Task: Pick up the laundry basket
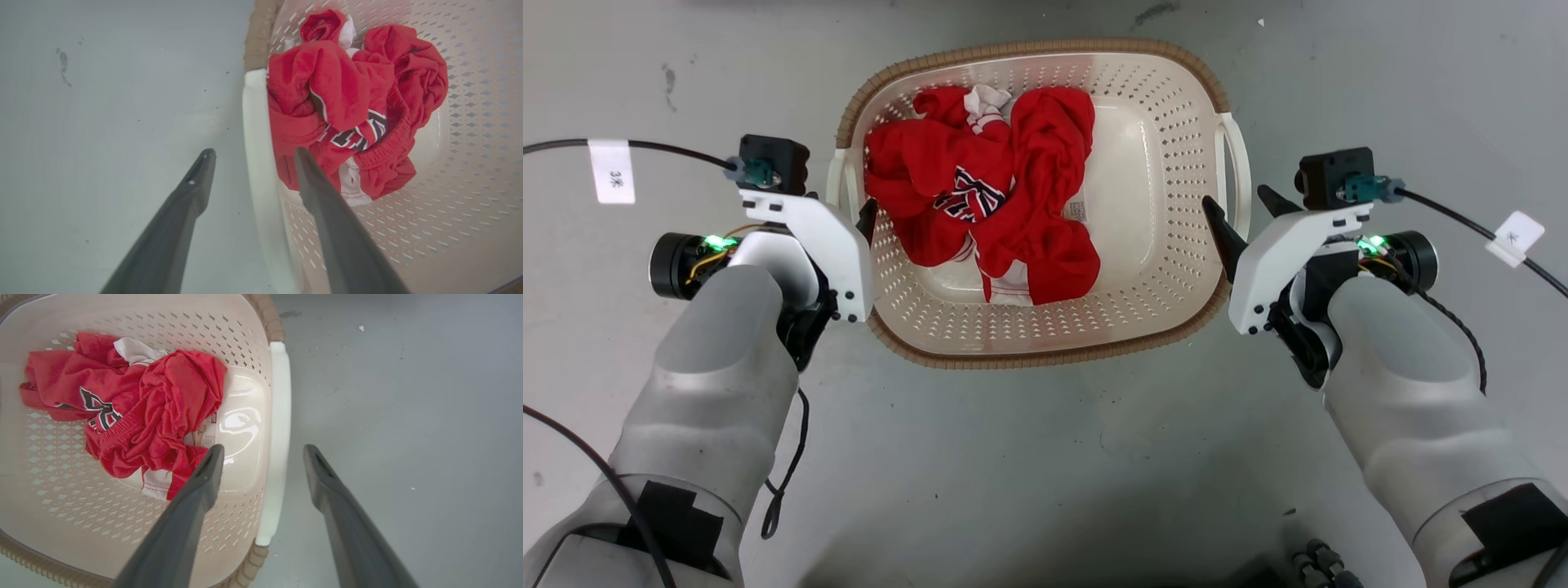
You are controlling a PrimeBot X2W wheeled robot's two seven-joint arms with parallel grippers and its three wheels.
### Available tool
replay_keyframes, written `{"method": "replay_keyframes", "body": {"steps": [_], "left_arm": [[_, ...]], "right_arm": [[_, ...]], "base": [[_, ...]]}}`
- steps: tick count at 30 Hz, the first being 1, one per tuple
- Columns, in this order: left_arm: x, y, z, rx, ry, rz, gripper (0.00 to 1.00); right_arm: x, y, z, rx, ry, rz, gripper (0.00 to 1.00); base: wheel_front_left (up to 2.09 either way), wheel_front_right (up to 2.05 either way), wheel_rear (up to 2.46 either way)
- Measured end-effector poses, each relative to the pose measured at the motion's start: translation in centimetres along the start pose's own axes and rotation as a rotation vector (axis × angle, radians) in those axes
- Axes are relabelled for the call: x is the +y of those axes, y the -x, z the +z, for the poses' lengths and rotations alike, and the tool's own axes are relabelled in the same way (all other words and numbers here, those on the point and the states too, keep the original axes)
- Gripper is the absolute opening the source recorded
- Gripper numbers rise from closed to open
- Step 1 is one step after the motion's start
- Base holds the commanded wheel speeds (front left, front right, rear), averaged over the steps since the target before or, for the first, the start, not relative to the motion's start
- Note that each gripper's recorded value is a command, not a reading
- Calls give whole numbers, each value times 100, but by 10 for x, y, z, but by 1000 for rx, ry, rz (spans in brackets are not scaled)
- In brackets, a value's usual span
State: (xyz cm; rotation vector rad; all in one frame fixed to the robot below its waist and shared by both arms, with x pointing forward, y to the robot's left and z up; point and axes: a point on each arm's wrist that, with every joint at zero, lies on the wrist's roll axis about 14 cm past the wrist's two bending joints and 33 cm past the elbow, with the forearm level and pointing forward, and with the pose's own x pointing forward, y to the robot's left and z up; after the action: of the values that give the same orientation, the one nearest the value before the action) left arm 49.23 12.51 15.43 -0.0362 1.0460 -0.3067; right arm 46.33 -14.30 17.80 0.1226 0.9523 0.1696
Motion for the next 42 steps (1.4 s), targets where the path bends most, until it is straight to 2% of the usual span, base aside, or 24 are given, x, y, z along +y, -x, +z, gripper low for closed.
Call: {"method": "replay_keyframes", "body": {"steps": [6, 7, 8, 9, 10, 11, 26, 34, 42], "left_arm": [[-1, -8, -9, 71, 29, -11, 100], [0, -9, -10, 82, 32, -12, 49], [0, -9, -12, 91, 35, -14, 3], [-1, -10, -13, 101, 45, -16, 0], [-2, -10, -15, 113, 56, -20, 0], [-3, -10, -18, 131, 58, -24, 0], [-10, -2, -19, 179, 79, -49, 0], [-17, 27, -12, 218, 97, -55, 0], [-27, 70, 11, 195, 89, -61, 0]], "right_arm": [[-1, -7, -6, 59, -6, 3, 100], [-1, -8, -7, 71, -8, 3, 100], [-1, -9, -8, 82, -7, 4, 100], [0, -9, -10, 100, -12, 5, 54], [0, -10, -13, 117, -18, 7, 17], [1, -10, -15, 133, -21, 9, 0], [11, -3, -18, 196, -50, 34, 0], [17, 18, -1, 208, -50, 39, 0], [25, 54, 9, 231, -58, 41, 0]], "base": [[0, 0, 0], [0, 0, 0], [0, 0, 0], [0, 0, 0], [0, 0, 0], [0, 0, 0], [0, 0, 0], [0, 0, 0], [0, 0, 0]]}}
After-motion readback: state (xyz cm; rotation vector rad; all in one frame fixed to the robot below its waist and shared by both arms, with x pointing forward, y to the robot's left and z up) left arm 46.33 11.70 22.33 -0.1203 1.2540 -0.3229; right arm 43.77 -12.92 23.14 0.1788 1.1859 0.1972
